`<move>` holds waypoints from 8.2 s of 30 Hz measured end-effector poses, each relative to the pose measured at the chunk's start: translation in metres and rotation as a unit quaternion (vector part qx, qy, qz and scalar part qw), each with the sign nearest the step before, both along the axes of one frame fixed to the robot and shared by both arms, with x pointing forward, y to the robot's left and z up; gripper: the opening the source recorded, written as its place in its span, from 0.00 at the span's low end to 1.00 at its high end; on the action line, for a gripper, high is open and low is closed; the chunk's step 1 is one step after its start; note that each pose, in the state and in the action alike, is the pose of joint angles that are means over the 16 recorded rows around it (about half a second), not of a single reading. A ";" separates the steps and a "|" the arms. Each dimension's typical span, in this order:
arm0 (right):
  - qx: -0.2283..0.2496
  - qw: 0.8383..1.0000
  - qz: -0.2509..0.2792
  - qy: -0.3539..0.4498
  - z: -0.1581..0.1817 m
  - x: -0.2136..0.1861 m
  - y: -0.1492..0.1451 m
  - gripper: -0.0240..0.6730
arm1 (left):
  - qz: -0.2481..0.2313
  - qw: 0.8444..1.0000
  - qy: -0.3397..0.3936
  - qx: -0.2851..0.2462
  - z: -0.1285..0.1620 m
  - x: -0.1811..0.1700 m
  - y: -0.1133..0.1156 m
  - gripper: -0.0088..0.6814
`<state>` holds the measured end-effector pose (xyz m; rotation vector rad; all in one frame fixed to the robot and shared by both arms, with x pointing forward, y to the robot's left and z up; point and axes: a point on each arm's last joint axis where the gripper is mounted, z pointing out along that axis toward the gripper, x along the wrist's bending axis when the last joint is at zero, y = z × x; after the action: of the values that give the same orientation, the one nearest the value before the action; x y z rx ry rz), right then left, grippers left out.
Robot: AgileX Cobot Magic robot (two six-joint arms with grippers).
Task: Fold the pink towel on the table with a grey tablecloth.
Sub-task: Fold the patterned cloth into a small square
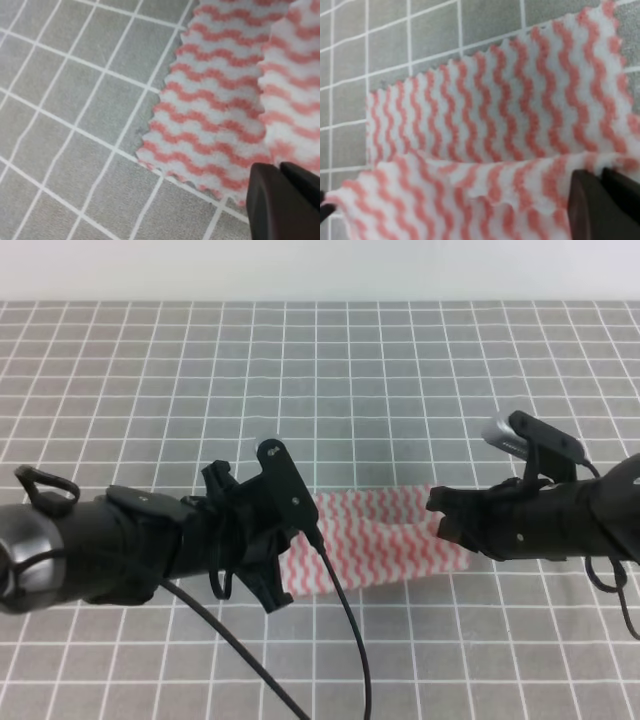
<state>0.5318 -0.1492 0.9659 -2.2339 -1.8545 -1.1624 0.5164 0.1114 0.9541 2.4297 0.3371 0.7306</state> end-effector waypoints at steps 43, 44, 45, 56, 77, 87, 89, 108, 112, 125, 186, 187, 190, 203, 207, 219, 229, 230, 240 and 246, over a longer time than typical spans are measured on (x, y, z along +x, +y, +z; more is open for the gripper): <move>-0.015 1.000 0.005 -0.007 -0.012 0.026 0.010 0.01 | 0.018 0.999 -0.009 0.025 -0.010 0.019 -0.006 0.01; -0.016 1.000 0.006 -0.005 -0.013 0.026 0.010 0.01 | 0.018 0.999 -0.009 0.025 -0.011 0.019 -0.006 0.01; -0.016 1.000 0.006 -0.004 -0.014 0.027 0.010 0.01 | 0.018 0.999 -0.008 0.026 -0.012 0.019 -0.006 0.01; -0.015 1.000 0.008 -0.003 -0.016 0.030 0.012 0.01 | 0.019 1.000 -0.011 0.022 -0.011 0.024 -0.009 0.01; -0.009 1.000 0.006 -0.009 -0.011 0.042 0.011 0.01 | 0.041 0.999 -0.023 0.023 -0.008 0.036 -0.010 0.01; -0.010 1.000 0.006 -0.011 -0.010 0.044 0.008 0.01 | 0.044 0.998 -0.024 0.024 -0.008 0.037 -0.008 0.01; -0.010 1.000 0.007 -0.013 -0.010 0.044 0.008 0.01 | 0.044 0.998 -0.024 0.024 -0.008 0.037 -0.008 0.01; -0.009 1.000 0.016 -0.006 -0.014 0.051 0.013 0.01 | 0.060 0.998 -0.011 0.019 -0.015 0.042 -0.011 0.01; -0.009 1.000 0.016 -0.005 -0.015 0.052 0.013 0.01 | 0.062 0.998 -0.011 0.020 -0.016 0.042 -0.010 0.01; -0.008 1.000 0.018 -0.005 -0.015 0.051 0.013 0.01 | 0.086 0.996 -0.002 0.004 -0.014 0.042 -0.009 0.25; -0.014 0.992 0.122 -0.004 -0.003 0.047 0.023 0.05 | 0.187 0.955 0.120 -0.195 0.009 0.019 -0.011 0.02; -0.014 0.992 0.128 -0.001 -0.003 0.046 0.024 0.04 | 0.186 0.955 0.124 -0.194 0.007 0.017 -0.011 0.01; -0.015 0.990 0.141 0.008 -0.005 0.044 0.024 0.02 | 0.186 0.954 0.137 -0.190 0.000 0.014 -0.010 0.01; -0.025 0.986 0.159 0.032 -0.018 0.043 0.025 0.01 | 0.191 0.952 0.175 -0.162 -0.030 0.008 -0.008 0.01; -0.026 0.986 0.161 0.038 -0.021 0.043 0.025 0.01 | 0.190 0.953 0.172 -0.163 -0.028 0.008 -0.008 0.01; -0.025 0.986 0.153 0.053 -0.023 0.046 0.013 0.01 | 0.187 0.954 0.143 -0.187 -0.002 0.006 -0.005 0.01; -0.030 0.984 0.156 0.077 -0.031 0.047 0.004 0.01 | 0.188 0.952 0.142 -0.195 0.003 0.005 -0.005 0.01; -0.030 0.984 0.157 0.079 -0.031 0.047 0.003 0.01 | 0.188 0.952 0.142 -0.196 0.003 0.005 -0.005 0.01; -0.028 0.985 0.154 0.071 -0.020 0.047 -0.001 0.01 | 0.204 0.930 0.181 -0.246 0.008 0.007 0.000 0.01; -0.028 0.988 0.145 0.049 -0.004 0.046 -0.005 0.01 | 0.221 0.903 0.224 -0.294 0.012 0.014 0.012 0.01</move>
<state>0.5781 -0.1541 0.9616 -1.9196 -2.1040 -0.9481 0.5303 0.1233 0.9658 1.9139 1.1418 0.1727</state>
